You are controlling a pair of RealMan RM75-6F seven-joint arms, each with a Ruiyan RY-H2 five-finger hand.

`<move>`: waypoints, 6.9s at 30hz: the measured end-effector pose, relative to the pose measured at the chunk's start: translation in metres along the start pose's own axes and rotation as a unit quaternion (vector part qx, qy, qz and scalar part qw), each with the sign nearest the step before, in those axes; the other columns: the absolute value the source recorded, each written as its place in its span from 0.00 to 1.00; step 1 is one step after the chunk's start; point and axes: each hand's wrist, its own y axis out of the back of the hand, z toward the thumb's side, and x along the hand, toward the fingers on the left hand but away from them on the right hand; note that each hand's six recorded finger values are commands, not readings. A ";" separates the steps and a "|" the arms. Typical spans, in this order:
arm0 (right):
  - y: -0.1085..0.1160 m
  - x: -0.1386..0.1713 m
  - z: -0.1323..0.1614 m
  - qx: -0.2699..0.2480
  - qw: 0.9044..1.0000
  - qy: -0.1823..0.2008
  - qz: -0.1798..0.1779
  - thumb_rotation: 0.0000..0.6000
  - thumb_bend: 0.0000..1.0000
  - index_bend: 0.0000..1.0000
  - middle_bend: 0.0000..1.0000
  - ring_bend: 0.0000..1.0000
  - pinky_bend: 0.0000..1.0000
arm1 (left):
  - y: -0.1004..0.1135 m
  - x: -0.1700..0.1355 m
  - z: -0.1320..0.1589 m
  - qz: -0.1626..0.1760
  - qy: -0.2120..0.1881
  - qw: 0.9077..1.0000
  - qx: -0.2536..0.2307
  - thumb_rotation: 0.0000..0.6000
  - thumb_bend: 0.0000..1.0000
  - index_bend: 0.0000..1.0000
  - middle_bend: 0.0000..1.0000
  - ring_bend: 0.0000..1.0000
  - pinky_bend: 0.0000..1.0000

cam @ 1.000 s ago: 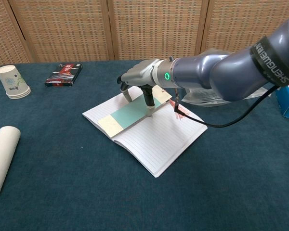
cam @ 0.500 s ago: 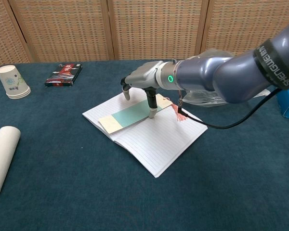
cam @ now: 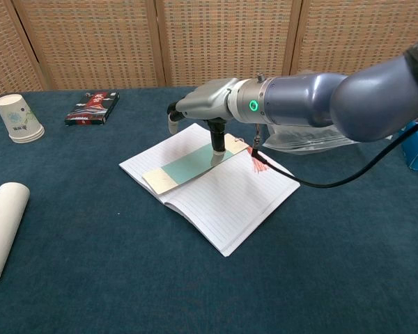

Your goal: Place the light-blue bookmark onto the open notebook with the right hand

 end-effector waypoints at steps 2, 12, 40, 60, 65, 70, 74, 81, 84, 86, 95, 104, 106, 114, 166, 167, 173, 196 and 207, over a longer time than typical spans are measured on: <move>0.006 0.004 0.003 -0.003 1.000 0.003 -0.008 1.00 0.46 0.26 0.02 0.00 0.04 | 0.000 -0.001 0.001 0.001 -0.002 1.000 0.000 1.00 0.12 0.00 0.00 0.00 0.00; 0.011 0.017 0.012 -0.011 1.000 0.006 -0.019 1.00 0.85 0.36 0.12 0.00 0.07 | 0.004 -0.003 0.002 0.008 -0.007 1.000 -0.004 1.00 0.12 0.00 0.00 0.00 0.00; -0.023 0.015 0.000 -0.020 0.997 -0.050 0.052 1.00 1.00 0.10 0.00 0.00 0.00 | -0.002 -0.001 0.004 -0.005 -0.012 1.000 -0.003 1.00 0.12 0.00 0.00 0.00 0.00; -0.042 0.021 -0.015 0.003 0.993 -0.078 0.090 1.00 1.00 0.17 0.00 0.00 0.00 | -0.004 -0.001 0.006 -0.009 -0.014 1.000 0.001 1.00 0.12 0.00 0.00 0.00 0.00; -0.044 0.024 -0.019 0.004 0.992 -0.086 0.096 1.00 1.00 0.18 0.00 0.00 0.00 | -0.004 -0.001 0.007 -0.007 -0.017 1.000 0.002 1.00 0.12 0.00 0.00 0.00 0.00; -0.048 0.026 -0.018 0.008 0.991 -0.087 0.104 1.00 1.00 0.19 0.00 0.00 0.00 | -0.003 -0.001 0.007 -0.006 -0.017 1.000 0.003 1.00 0.12 0.00 0.00 0.00 0.00; -0.051 0.027 -0.016 0.012 0.990 -0.085 0.108 1.00 1.00 0.20 0.00 0.00 0.00 | -0.003 -0.002 0.008 -0.006 -0.018 1.000 0.003 1.00 0.12 0.00 0.00 0.00 0.00; -0.053 0.026 -0.010 0.015 0.991 -0.074 0.109 1.00 1.00 0.20 0.00 0.00 0.00 | -0.003 -0.001 0.008 -0.006 -0.018 1.000 0.004 1.00 0.12 0.00 0.00 0.00 0.00; -0.052 0.024 -0.006 0.017 0.992 -0.067 0.104 1.00 1.00 0.20 0.00 0.00 0.00 | -0.004 -0.001 0.008 -0.006 -0.018 1.000 0.004 1.00 0.12 0.00 0.00 0.00 0.00; -0.052 0.023 -0.005 0.019 0.993 -0.063 0.100 1.00 1.00 0.20 0.00 0.00 0.00 | -0.004 -0.001 0.008 -0.006 -0.018 1.000 0.004 1.00 0.12 0.00 0.00 0.00 0.00; -0.056 0.018 -0.005 0.021 0.994 -0.054 0.094 1.00 1.00 0.20 0.00 0.00 0.00 | -0.004 -0.001 0.007 -0.006 -0.015 1.000 0.005 1.00 0.12 0.00 0.00 0.00 0.00; -0.058 0.014 -0.012 0.029 0.994 -0.056 0.092 1.00 1.00 0.21 0.00 0.00 0.00 | -0.007 0.000 0.007 -0.010 -0.014 1.000 0.008 1.00 0.12 0.00 0.00 0.00 0.00; -0.058 0.013 -0.014 0.030 0.994 -0.057 0.092 1.00 1.00 0.21 0.00 0.00 0.00 | -0.007 0.001 0.007 -0.011 -0.014 1.000 0.008 1.00 0.12 0.00 0.00 0.00 0.00; -0.060 0.014 -0.021 0.036 0.993 -0.058 0.094 1.00 1.00 0.22 0.00 0.00 0.00 | -0.008 0.001 0.007 -0.013 -0.013 1.000 0.008 1.00 0.12 0.00 0.00 0.00 0.00; -0.057 0.002 -0.016 0.082 0.996 0.000 0.045 1.00 0.95 0.25 0.00 0.00 0.00 | -0.011 0.002 0.008 -0.020 -0.012 1.000 0.006 1.00 0.12 0.00 0.00 0.00 0.00; -0.057 0.002 -0.017 0.083 0.996 0.000 0.044 1.00 0.95 0.25 0.00 0.00 0.00 | -0.011 0.002 0.008 -0.020 -0.012 1.000 0.007 1.00 0.12 0.00 0.00 0.00 0.00; -0.059 0.001 -0.023 0.086 0.995 -0.001 0.046 1.00 0.94 0.25 0.00 0.00 0.00 | -0.012 0.002 0.009 -0.023 -0.012 1.000 0.008 1.00 0.12 0.00 0.00 0.00 0.00; -0.056 0.006 -0.020 0.082 0.996 0.017 0.031 1.00 0.92 0.26 0.00 0.00 0.00 | -0.011 0.000 0.013 -0.020 -0.019 1.000 0.009 1.00 0.12 0.00 0.00 0.00 0.00; -0.056 0.006 -0.022 0.084 0.996 0.011 0.031 1.00 0.91 0.27 0.00 0.00 0.00 | -0.010 0.000 0.013 -0.019 -0.020 1.000 0.008 1.00 0.12 0.00 0.00 0.00 0.00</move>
